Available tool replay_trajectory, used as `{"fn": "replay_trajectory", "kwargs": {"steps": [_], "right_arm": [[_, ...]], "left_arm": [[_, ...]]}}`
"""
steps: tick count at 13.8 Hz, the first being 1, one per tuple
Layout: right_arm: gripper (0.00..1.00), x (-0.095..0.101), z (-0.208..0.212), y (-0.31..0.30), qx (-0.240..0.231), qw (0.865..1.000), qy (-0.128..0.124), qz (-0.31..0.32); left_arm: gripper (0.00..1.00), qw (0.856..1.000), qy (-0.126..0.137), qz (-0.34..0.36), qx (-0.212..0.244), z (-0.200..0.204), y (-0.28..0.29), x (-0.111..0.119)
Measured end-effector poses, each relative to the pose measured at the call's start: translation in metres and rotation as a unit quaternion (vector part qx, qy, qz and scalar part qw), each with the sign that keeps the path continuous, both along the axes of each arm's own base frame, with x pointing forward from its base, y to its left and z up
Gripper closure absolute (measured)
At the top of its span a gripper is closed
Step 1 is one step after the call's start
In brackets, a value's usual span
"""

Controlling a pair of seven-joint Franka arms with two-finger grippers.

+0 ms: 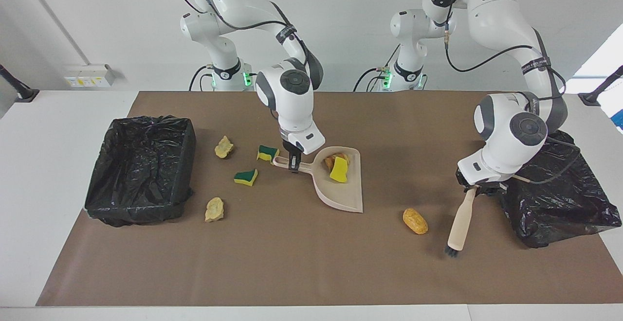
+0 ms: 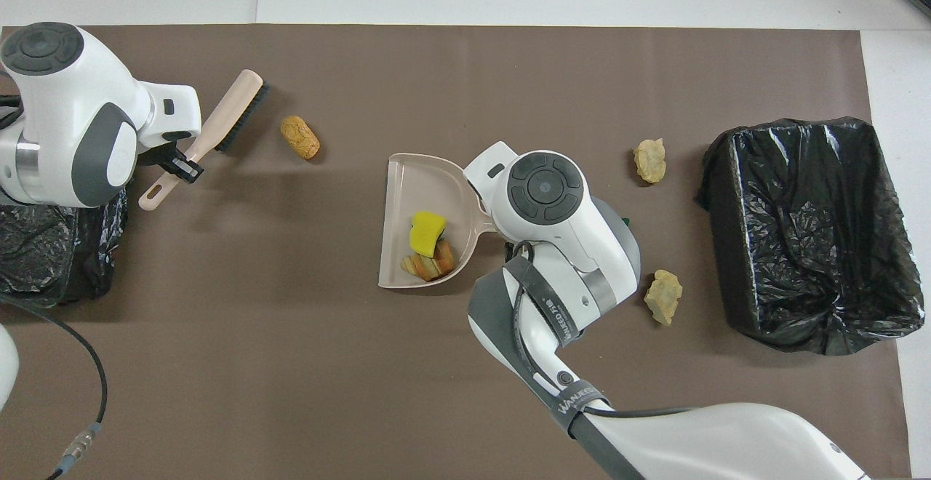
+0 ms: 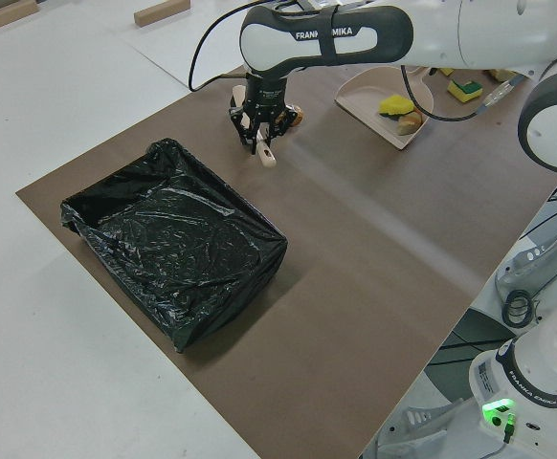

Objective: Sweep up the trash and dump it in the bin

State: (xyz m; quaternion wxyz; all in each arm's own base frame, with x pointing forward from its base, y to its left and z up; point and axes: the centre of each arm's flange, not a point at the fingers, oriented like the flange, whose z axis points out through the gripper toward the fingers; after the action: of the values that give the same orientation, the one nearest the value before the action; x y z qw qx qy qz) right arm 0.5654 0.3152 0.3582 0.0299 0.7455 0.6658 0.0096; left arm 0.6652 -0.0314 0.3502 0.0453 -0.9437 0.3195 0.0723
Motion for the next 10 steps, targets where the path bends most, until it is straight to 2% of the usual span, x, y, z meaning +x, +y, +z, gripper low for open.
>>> {"fn": "replay_trajectory", "kwargs": {"steps": [3, 6, 10], "right_arm": [[0.68, 0.0, 0.0, 0.0, 0.0, 1.0, 0.0, 0.0], [0.68, 0.0, 0.0, 0.001, 0.0, 1.0, 0.0, 0.0], [0.68, 0.0, 0.0, 0.001, 0.0, 1.0, 0.0, 0.0]], "left_arm": [[0.74, 0.999, 0.041, -0.015, 0.001, -0.007, -0.017, -0.015], [0.74, 0.997, 0.061, -0.036, 0.0, -0.008, -0.042, -0.039], [0.74, 0.995, 0.087, -0.042, 0.007, -0.016, -0.088, -0.088]]}}
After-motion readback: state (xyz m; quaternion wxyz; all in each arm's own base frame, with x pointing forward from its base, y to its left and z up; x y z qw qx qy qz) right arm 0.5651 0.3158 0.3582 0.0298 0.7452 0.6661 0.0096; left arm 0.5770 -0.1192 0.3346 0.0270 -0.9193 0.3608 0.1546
